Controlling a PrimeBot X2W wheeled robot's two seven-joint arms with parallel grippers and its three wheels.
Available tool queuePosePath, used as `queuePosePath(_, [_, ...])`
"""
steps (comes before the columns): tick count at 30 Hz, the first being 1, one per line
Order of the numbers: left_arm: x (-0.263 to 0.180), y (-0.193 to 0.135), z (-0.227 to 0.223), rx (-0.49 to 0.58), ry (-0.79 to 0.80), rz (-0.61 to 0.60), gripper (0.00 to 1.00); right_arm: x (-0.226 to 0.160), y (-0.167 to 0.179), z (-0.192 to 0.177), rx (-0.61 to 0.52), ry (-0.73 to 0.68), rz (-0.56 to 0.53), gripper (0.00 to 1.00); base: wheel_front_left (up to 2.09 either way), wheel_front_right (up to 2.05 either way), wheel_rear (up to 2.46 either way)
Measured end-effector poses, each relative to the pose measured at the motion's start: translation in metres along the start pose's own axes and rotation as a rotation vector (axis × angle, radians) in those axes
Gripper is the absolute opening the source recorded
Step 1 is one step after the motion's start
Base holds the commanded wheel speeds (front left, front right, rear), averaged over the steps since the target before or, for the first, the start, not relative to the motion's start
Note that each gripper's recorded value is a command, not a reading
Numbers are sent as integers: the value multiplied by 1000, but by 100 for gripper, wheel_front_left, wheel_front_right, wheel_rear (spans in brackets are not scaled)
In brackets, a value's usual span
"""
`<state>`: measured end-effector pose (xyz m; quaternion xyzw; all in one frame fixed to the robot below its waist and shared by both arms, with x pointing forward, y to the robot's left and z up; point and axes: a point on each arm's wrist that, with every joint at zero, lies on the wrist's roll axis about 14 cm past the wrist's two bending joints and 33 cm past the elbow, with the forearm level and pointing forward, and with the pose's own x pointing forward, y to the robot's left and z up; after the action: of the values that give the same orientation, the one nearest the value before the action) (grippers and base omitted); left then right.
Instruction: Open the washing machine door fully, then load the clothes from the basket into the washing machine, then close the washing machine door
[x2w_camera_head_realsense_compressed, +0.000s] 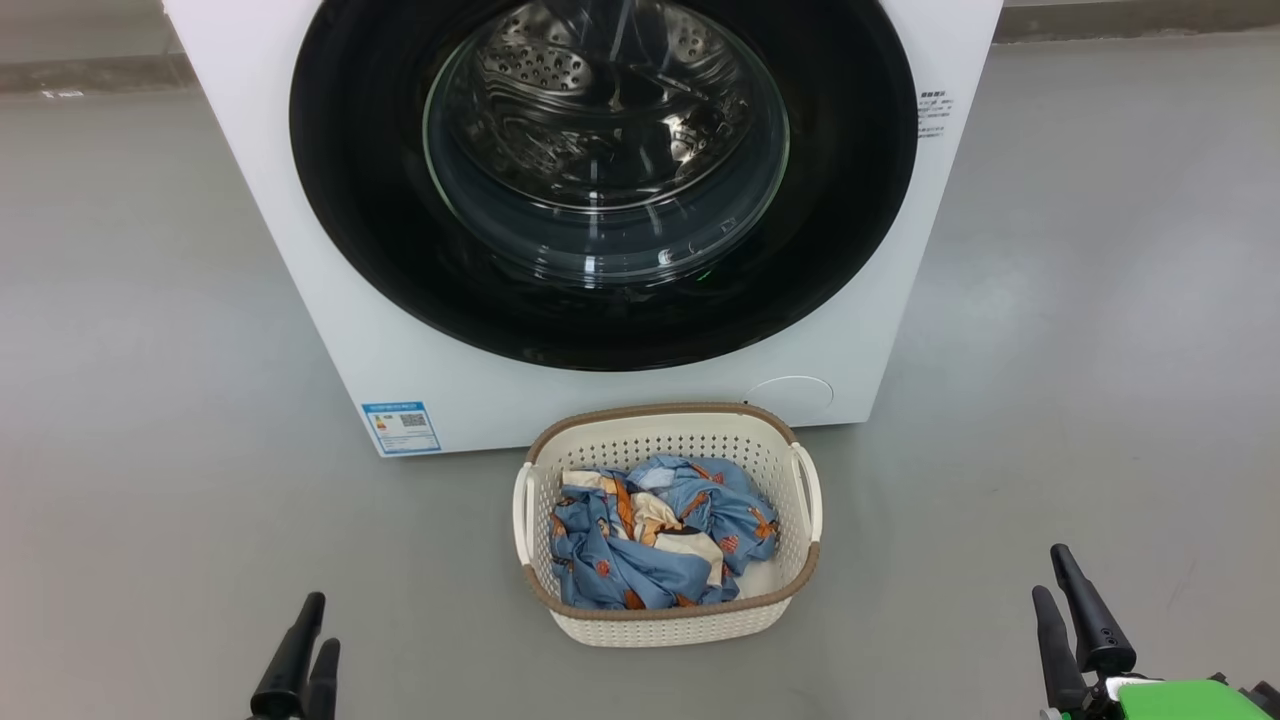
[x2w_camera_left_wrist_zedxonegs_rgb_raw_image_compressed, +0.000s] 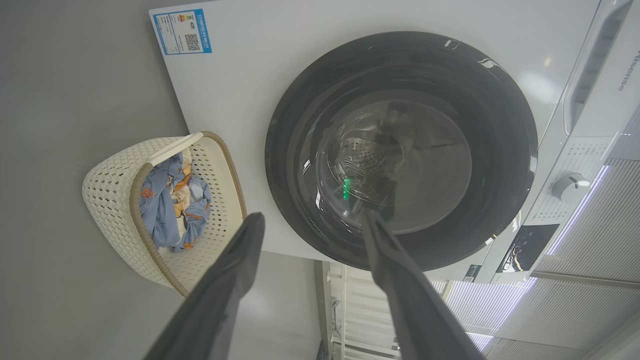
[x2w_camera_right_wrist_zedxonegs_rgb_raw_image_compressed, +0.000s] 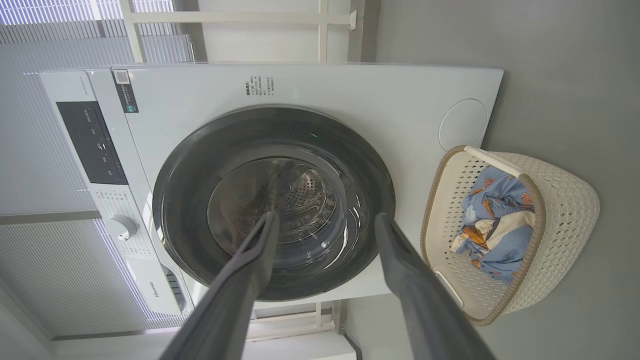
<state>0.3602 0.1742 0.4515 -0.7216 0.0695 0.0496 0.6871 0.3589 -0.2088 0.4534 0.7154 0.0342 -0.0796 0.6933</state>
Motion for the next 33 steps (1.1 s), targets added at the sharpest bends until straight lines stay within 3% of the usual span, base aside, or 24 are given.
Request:
queuePosePath(17, [0,-4,1,41,-28,-11,100,2,8,4,-65,-35,24,100,0,0,0])
queuePosePath(33, [2,-28,10,183,-77,-81,100,4,32,6,-256,-64,90,100,0,0,0])
